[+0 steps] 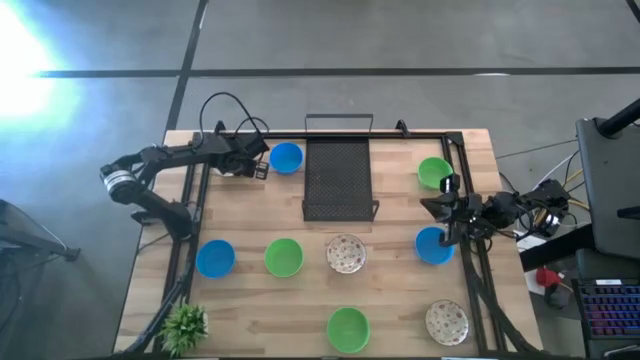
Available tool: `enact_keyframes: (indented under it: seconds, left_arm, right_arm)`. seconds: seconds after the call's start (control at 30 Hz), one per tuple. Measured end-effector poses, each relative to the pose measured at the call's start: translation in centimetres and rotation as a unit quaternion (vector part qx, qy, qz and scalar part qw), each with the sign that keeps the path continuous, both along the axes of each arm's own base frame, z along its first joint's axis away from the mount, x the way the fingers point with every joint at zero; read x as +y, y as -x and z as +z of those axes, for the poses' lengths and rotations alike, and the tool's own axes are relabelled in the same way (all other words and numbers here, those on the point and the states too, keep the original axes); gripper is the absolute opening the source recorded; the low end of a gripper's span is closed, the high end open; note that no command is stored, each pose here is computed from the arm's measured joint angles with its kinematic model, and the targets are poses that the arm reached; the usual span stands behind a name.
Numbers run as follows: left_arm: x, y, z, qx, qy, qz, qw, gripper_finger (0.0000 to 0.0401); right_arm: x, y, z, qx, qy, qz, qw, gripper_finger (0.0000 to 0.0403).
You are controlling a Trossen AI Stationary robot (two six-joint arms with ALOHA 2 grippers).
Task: Pick & Place Mini bowls
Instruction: Put the top white bowl on the shelf
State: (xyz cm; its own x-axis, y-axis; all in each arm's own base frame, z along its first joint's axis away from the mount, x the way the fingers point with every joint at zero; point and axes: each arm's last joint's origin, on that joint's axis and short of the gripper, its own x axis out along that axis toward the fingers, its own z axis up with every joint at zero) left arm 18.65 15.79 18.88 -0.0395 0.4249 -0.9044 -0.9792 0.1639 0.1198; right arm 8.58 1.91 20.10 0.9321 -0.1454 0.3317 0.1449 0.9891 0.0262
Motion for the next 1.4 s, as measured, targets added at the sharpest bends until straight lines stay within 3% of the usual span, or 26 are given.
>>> enact_keyframes:
  seconds: [0.87, 1.0, 1.2, 1.4]
  left_arm:
    - [-0.2, 0.3, -1.6, -0.005, -0.011, -0.011, 1.0, 0.0125]
    - [-0.2, 0.3, -1.6, 0.003, -0.014, -0.019, 1.0, 0.0097]
    - [-0.2, 0.4, -1.5, 0.02, -0.021, -0.04, 0.999, 0.0015]
    - [-0.2, 0.4, -1.5, 0.024, -0.015, -0.055, 0.998, 0.0007]
  right_arm:
    - [0.0, 0.0, 0.0, 0.003, 0.014, -0.005, 1.0, 0.0008]
    - [0.0, 0.0, 0.0, 0.003, 0.014, -0.005, 1.0, 0.0008]
    - [0.0, 0.0, 0.0, 0.003, 0.013, -0.005, 1.0, 0.0008]
    - [0.0, 0.0, 0.0, 0.004, 0.024, -0.009, 1.0, 0.0008]
